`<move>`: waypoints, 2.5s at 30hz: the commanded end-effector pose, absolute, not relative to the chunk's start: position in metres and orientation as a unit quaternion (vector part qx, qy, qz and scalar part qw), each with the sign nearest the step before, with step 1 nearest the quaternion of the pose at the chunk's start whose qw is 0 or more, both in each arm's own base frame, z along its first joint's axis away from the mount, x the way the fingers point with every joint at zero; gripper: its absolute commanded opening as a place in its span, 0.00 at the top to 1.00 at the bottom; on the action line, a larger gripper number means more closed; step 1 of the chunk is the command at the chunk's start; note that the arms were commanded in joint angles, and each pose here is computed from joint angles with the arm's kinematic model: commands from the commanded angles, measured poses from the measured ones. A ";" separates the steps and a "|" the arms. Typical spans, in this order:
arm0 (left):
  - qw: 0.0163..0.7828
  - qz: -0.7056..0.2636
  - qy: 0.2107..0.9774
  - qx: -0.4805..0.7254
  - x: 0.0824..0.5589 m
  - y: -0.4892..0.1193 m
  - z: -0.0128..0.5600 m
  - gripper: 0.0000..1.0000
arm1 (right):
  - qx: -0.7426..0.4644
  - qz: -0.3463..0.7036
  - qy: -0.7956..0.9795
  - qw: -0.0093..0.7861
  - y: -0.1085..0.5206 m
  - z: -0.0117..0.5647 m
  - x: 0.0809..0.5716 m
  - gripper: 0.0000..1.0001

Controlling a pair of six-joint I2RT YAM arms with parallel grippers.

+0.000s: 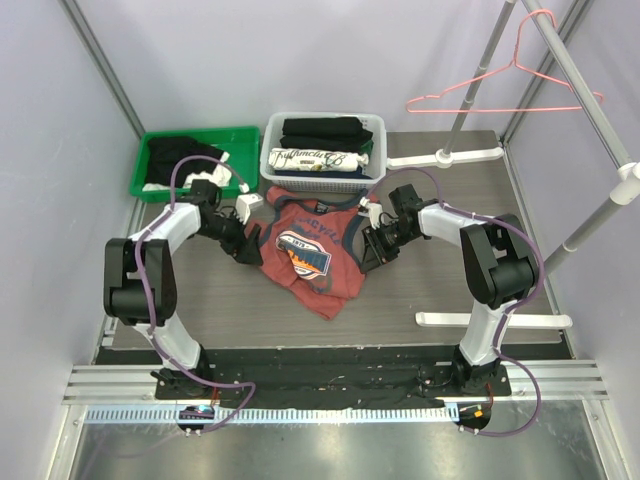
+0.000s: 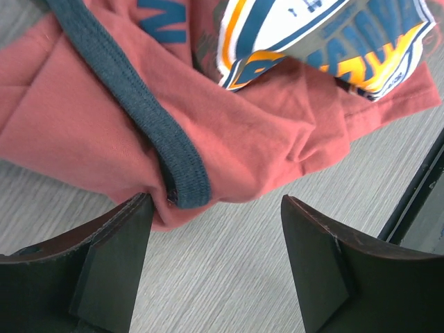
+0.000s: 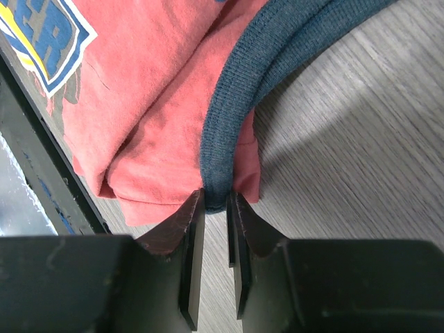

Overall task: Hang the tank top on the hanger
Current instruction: Adjust the hanger at the center of the board.

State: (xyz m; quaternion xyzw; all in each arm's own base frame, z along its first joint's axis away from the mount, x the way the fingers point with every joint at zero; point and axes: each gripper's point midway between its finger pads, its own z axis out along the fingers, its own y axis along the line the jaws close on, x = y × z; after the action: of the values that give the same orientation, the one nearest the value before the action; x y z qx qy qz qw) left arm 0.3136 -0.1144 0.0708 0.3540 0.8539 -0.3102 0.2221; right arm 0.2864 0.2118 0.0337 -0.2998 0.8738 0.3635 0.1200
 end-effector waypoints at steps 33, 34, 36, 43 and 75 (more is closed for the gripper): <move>0.265 -0.324 0.833 0.362 0.315 -0.122 0.084 0.35 | -0.310 0.369 0.866 0.138 0.216 0.046 0.291 0.78; 0.265 -0.324 0.833 0.362 0.315 -0.122 0.084 0.36 | -0.310 0.369 0.866 0.138 0.216 0.046 0.291 0.79; 0.266 -0.323 0.833 0.362 0.315 -0.122 0.085 0.40 | -0.309 0.368 0.866 0.137 0.216 0.045 0.290 0.81; 0.266 -0.331 0.829 0.364 0.315 -0.124 0.091 0.67 | -0.313 0.360 0.867 0.146 0.214 0.048 0.293 0.98; 0.247 -0.331 0.834 0.365 0.327 -0.122 0.083 0.54 | -0.352 0.295 0.858 0.230 0.199 0.092 0.309 0.99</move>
State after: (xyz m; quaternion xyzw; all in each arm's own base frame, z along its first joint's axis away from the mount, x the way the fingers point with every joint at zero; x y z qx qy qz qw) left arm 0.3181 -0.1185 0.0727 0.3568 0.8467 -0.3245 0.2246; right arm 0.3067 0.1979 0.0798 -0.3404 0.8675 0.2986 0.2061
